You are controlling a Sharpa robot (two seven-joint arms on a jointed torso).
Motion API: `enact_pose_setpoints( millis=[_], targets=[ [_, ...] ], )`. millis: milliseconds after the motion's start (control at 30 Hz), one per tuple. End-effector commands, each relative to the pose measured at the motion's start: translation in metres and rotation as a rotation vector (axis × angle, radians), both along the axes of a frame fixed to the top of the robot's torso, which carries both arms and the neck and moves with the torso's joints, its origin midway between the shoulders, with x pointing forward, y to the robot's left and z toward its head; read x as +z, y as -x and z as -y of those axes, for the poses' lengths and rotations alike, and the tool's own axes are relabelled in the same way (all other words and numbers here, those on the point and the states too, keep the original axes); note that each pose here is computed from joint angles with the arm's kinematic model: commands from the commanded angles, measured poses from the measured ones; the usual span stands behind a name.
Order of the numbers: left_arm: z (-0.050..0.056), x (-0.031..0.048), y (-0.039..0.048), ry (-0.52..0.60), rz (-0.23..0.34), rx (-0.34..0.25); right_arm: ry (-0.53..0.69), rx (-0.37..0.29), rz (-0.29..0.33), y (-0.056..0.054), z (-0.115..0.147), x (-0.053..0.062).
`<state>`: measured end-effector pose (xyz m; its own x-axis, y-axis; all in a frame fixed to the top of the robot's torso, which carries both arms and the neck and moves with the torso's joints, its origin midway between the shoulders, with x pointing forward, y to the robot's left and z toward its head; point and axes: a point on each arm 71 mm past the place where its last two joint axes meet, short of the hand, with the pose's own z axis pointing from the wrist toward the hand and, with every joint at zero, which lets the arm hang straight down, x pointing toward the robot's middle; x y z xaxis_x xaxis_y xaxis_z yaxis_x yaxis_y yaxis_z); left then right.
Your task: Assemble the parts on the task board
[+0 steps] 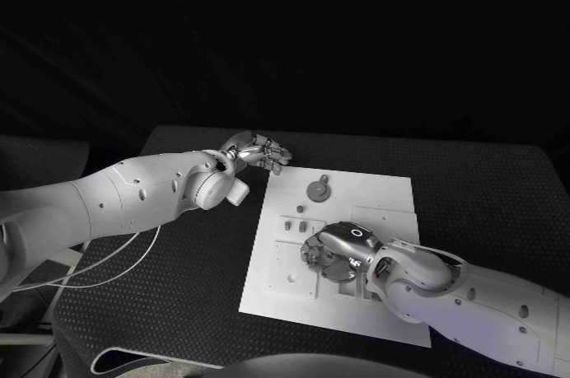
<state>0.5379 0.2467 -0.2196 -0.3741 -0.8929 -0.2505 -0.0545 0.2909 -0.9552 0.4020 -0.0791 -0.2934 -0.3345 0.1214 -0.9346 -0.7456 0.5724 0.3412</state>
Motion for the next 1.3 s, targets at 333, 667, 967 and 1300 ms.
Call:
enact_pose_setpoints(
  millis=[333, 667, 967, 1300],
  targets=[
    [0.002, 0.0014, -0.0001, 0.012, -0.001, -0.014, 0.063, -0.016, -0.039, -0.001, 0.004, -0.008],
    [0.002, 0.0014, 0.0000, 0.011, -0.001, -0.012, 0.016, -0.031, -0.038, -0.002, 0.006, -0.006],
    [0.000, 0.0016, -0.0001, 0.011, 0.002, -0.008, -0.023, -0.045, -0.013, 0.000, 0.010, 0.001],
    [-0.002, 0.0017, 0.0002, 0.009, 0.003, -0.003, -0.086, -0.070, 0.034, -0.001, 0.019, 0.020]
  ],
)
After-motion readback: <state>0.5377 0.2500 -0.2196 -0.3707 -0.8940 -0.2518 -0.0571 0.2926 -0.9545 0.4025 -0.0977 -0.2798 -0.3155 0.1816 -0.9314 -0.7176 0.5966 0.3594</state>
